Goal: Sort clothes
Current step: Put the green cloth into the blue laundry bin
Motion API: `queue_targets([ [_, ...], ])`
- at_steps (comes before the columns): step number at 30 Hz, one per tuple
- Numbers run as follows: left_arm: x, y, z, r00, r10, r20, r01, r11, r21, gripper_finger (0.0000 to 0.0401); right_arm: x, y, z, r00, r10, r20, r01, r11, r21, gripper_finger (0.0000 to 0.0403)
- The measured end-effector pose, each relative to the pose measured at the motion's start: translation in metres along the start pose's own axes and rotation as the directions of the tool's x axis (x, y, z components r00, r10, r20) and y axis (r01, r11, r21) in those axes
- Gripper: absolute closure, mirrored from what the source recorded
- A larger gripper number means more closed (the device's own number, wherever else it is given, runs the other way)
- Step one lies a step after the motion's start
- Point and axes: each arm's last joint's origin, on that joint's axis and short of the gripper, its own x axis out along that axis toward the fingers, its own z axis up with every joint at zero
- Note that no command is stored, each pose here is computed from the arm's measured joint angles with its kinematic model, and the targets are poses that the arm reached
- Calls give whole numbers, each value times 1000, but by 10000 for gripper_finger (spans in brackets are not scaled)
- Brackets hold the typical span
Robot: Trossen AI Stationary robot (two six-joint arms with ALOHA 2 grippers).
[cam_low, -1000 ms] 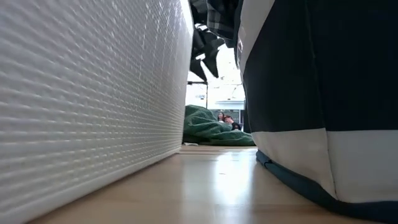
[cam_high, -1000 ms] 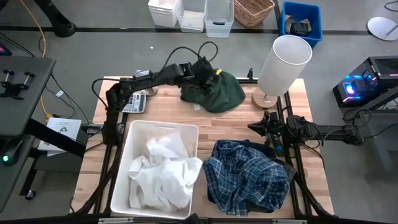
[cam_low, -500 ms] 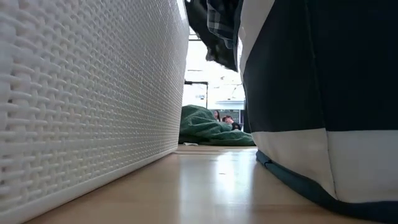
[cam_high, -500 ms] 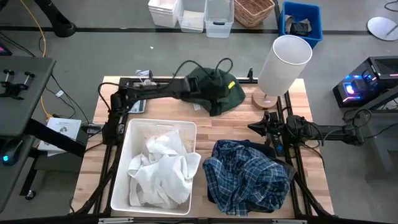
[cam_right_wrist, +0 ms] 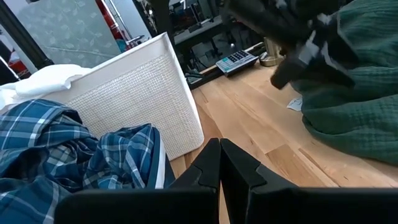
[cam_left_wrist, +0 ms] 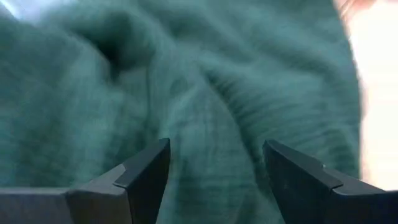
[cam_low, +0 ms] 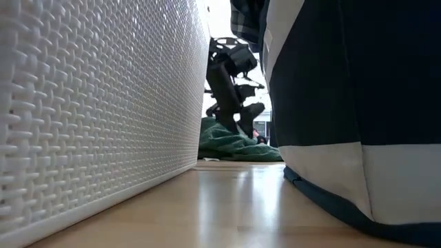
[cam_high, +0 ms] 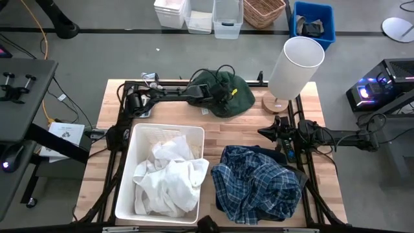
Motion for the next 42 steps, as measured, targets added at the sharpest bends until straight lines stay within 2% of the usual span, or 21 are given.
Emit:
queue_targets([
  [2,11,3,-7,999,20,-46,-21,1000,-20,159,0,0,0,1000,0,0,0,1000,0,402],
  [4,16,5,-12,995,66,-73,-65,998,4,159,0,0,0,1000,0,0,0,1000,0,402],
  [8,13,13,-5,994,28,-107,-27,1000,7,159,0,0,0,1000,0,0,0,1000,0,402],
  [11,13,16,-9,986,-4,-165,14,998,61,174,0,0,0,1000,0,0,0,1000,0,402],
  [14,15,15,-16,976,14,-217,17,989,144,233,0,0,0,1000,0,0,0,1000,0,402],
  [16,16,16,-21,966,56,-252,-6,981,194,299,0,0,0,1000,0,0,0,1000,0,402],
  [18,16,19,-26,952,46,-304,22,976,217,368,0,0,0,1000,0,0,0,1000,0,402],
  [19,14,21,-25,944,10,-329,61,977,202,383,0,0,0,1000,0,0,0,1000,0,402],
  [22,8,26,-24,914,-66,-400,128,983,130,393,0,0,0,1000,0,0,0,1000,0,402],
  [25,-1,18,-21,903,-132,-410,191,976,106,396,0,0,0,1000,0,0,0,1000,0,402],
  [28,-27,8,2,934,-176,-310,221,968,116,398,0,0,0,1000,0,0,0,1000,0,402],
  [31,-59,6,34,970,-207,-127,222,969,112,399,0,0,0,1000,-1,-2,1,1000,0,402],
  [34,-93,10,63,973,-224,52,218,971,99,399,0,0,0,1000,-1,-1,1,1000,0,402],
  [38,-154,13,100,922,-268,279,241,962,129,400,0,0,0,1000,0,-1,0,1000,0,402],
  [42,-220,-1,121,807,-374,457,296,926,234,400,0,0,0,1000,0,-1,0,1000,0,402],
])
